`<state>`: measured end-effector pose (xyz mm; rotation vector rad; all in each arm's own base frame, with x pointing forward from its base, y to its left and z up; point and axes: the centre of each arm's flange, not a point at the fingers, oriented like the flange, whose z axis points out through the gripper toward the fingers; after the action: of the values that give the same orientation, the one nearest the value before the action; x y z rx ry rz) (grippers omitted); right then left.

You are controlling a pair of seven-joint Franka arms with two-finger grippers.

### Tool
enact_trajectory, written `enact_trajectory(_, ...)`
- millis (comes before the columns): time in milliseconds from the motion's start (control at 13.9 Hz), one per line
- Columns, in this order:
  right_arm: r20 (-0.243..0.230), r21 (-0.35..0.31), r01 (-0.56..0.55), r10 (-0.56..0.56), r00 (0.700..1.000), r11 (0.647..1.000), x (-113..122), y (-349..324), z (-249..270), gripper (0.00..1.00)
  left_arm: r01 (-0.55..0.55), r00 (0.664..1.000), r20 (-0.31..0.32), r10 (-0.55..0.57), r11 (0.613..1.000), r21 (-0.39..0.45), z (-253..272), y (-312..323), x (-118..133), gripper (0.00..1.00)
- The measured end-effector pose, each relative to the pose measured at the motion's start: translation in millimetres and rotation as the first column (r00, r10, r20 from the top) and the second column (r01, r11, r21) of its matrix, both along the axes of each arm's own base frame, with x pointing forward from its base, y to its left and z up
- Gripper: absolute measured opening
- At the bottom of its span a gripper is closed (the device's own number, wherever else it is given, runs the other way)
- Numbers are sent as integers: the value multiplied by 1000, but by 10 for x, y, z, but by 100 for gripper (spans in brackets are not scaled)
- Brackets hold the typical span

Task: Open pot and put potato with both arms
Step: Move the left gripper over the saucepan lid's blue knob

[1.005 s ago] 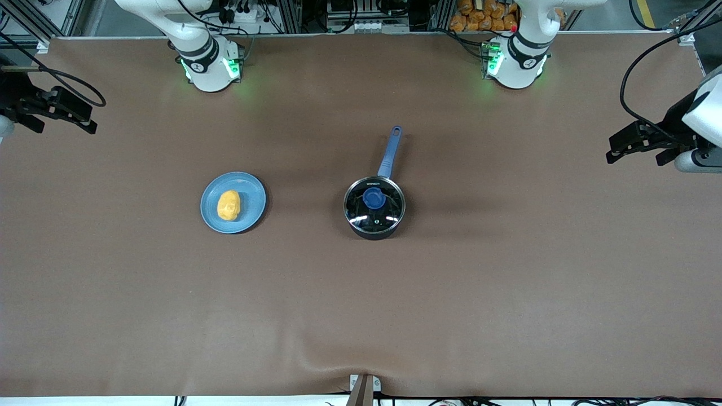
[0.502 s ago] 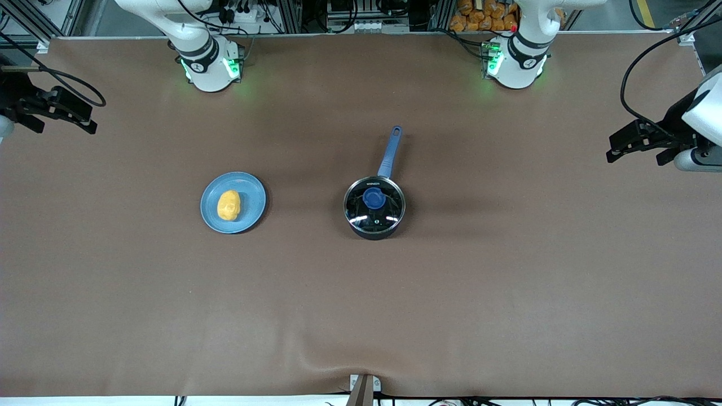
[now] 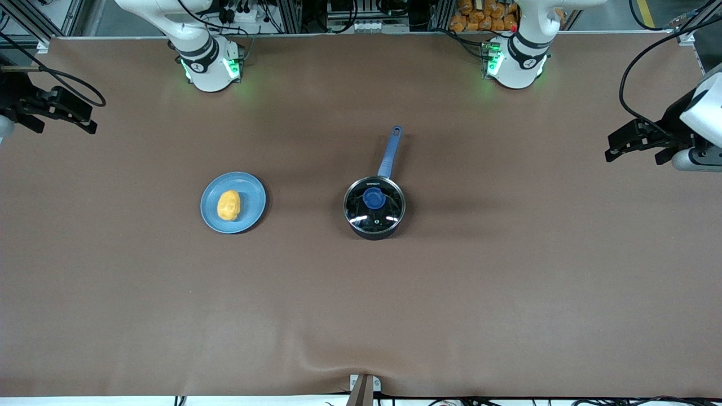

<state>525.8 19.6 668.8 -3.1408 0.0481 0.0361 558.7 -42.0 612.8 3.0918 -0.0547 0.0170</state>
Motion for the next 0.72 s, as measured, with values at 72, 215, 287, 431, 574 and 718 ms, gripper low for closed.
enact_trajectory(72, 0, 0, 0, 0, 1000, 1000, 1, -2, -2, 100, -12, 1000, -11, 12, 1000, 1, -47, -183, -5, 100)
enact_trajectory(215, -1, 0, 2, -2, 1000, 1000, 3, -11, -5, 100, -32, 998, -48, 33, 999, 6, -232, -830, -20, 100)
enact_trajectory(287, -2, 0, 3, -3, 1000, 1000, 5, -17, -7, 100, -34, 997, -68, 34, 999, 12, -355, -1167, -32, 100)
enact_trajectory(431, -2, 0, 5, -5, 1000, 1000, 6, -25, -9, 100, -32, 993, -112, 34, 999, 20, -662, -1668, -23, 100)
enact_trajectory(574, -2, 0, 5, -5, 1000, 1000, 6, -28, -9, 100, -57, 989, -133, 59, 998, 21, -997, -2009, 74, 100)
enact_trajectory(718, -2, 0, 6, -6, 1000, 1000, 6, -32, -10, 100, -117, 984, -132, 118, 993, 15, -1312, -2302, 176, 100)
